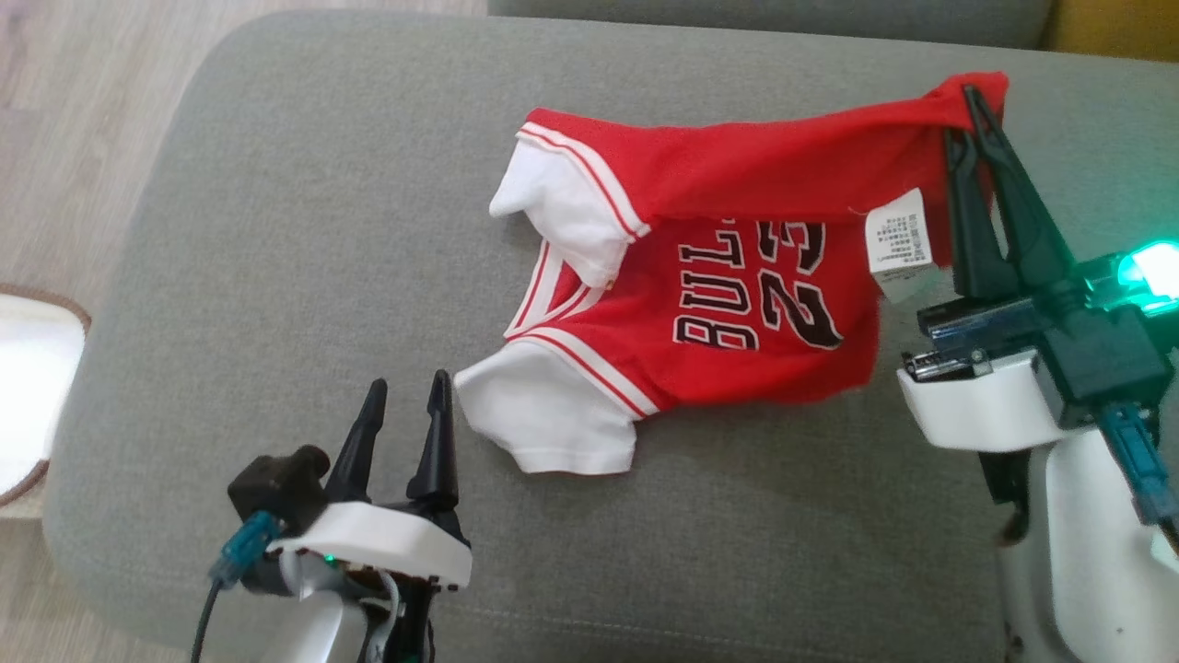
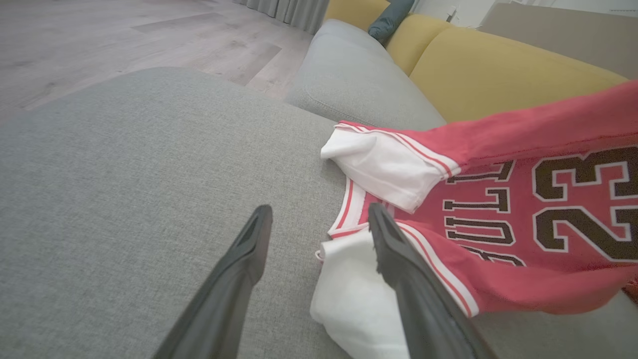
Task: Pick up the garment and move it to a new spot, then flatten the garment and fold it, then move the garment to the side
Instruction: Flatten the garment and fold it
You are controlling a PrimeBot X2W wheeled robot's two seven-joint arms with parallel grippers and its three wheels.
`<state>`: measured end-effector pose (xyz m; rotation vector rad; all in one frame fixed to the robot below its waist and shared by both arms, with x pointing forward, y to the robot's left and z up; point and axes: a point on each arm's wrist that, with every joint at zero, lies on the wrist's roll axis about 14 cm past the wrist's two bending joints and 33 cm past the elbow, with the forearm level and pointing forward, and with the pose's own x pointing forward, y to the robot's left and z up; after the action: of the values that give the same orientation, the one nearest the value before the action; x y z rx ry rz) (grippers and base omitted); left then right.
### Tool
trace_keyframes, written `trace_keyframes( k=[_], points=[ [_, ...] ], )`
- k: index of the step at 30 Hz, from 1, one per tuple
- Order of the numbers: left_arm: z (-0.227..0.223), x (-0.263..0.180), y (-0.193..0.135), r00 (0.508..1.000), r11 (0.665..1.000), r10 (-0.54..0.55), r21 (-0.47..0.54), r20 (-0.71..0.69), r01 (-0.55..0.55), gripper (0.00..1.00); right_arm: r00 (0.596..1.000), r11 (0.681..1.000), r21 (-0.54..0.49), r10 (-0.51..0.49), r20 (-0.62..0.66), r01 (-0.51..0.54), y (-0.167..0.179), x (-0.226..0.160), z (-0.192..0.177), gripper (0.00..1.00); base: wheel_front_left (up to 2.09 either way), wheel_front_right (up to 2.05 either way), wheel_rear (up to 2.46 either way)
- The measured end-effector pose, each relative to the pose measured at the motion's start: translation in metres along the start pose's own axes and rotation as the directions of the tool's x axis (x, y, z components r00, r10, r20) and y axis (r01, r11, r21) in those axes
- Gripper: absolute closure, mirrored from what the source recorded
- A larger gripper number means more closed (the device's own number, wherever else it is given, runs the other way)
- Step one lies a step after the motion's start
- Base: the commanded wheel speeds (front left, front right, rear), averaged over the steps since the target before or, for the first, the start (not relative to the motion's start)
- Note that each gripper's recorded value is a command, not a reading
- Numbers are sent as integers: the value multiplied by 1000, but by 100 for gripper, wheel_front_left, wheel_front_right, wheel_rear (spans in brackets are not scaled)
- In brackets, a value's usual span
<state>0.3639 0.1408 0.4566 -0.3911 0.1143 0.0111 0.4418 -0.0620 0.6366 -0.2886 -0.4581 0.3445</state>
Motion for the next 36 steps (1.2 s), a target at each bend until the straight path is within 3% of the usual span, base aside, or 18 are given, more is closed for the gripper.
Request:
trace_keyframes(
  k=[4,8,15,18,24,25,26,27,33,36],
  points=[
    [0,0,5,1000,1000,17,-2,0,-17,0,996,1000,22,16,-88,-14,6,2,-20,100,0,0,0],
    [-2,0,9,1000,1000,27,-5,-6,-27,0,973,1000,15,17,-232,-14,1,10,-71,100,0,0,0],
    [4,12,8,1000,1000,26,-11,10,-26,0,924,996,-91,-10,-381,-27,-35,66,-143,100,0,0,0],
    [9,18,9,999,999,31,-15,20,-31,0,902,986,-149,7,-431,-79,-36,89,-169,100,0,0,0],
    [6,21,18,998,998,60,-4,6,-60,0,848,982,-132,44,-528,-133,-21,111,-215,100,0,0,0],
    [6,22,20,998,998,67,-3,6,-66,0,846,983,-123,49,-531,-134,-19,115,-221,89,0,0,0],
    [6,22,21,997,997,74,-2,6,-74,0,846,986,-107,51,-530,-126,-16,118,-226,51,0,0,0],
    [6,23,23,997,997,80,1,5,-80,0,843,988,-91,55,-535,-123,-13,120,-232,0,0,0,0],
    [3,25,26,996,996,91,5,-3,-91,0,841,994,-1,93,-533,-111,9,116,-243,0,0,0,0],
    [2,28,17,998,998,62,6,-3,-62,0,855,997,11,75,-513,-80,0,109,-237,0,0,0,0]
  ],
)
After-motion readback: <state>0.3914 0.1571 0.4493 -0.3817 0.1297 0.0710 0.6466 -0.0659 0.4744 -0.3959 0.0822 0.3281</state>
